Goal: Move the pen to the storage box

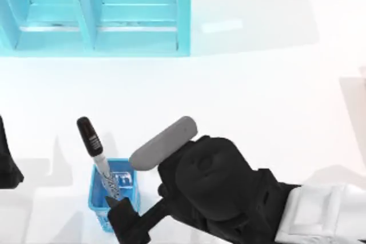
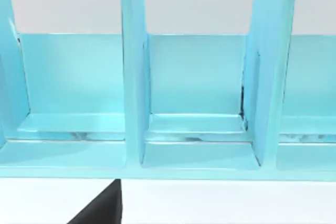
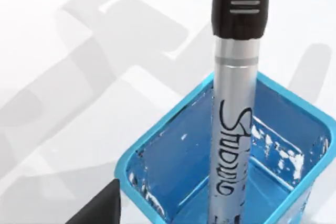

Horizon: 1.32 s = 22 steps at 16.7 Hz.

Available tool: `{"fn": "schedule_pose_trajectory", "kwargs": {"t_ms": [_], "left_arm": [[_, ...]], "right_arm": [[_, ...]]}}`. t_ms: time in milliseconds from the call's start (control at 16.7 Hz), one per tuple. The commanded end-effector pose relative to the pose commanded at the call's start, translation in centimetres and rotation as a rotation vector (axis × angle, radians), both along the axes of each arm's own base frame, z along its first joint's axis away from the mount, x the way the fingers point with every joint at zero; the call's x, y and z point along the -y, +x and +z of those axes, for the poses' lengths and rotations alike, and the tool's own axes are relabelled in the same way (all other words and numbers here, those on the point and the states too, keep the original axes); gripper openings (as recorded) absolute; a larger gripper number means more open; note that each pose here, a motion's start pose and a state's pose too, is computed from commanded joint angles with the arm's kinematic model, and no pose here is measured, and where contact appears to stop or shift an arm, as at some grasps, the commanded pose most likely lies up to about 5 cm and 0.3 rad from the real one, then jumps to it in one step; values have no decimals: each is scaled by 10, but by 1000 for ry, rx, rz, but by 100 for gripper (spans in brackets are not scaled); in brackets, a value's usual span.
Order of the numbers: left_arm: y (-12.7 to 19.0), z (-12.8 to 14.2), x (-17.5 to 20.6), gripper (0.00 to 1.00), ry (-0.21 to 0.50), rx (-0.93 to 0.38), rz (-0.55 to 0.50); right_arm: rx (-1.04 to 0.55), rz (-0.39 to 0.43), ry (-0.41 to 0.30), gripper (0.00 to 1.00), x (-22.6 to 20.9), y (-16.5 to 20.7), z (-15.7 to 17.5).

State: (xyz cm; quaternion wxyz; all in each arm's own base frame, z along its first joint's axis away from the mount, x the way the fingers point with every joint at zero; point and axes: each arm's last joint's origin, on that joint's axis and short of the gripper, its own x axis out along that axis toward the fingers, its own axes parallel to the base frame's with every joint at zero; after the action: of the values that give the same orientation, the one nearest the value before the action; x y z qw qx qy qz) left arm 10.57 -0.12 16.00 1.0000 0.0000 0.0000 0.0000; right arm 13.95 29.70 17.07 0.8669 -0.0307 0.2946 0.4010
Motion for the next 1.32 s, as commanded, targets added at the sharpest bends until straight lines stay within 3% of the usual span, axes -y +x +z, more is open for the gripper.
{"fn": "schedule_pose_trajectory", "kwargs": {"t_ms": [540,900,1260,1320], "left_arm": [[0,0,0,100,0,0,0],[0,0,0,100,0,0,0],[0,0,0,100,0,0,0],[0,0,0,100,0,0,0]], "right_arm": [[2,4,7,100,-16,8,-5],[-6,3,-11,100,-61,42,-49],[-2,3,-3,100,-69,49,-55],[-2,3,-3,92,-69,49,-55]]}}
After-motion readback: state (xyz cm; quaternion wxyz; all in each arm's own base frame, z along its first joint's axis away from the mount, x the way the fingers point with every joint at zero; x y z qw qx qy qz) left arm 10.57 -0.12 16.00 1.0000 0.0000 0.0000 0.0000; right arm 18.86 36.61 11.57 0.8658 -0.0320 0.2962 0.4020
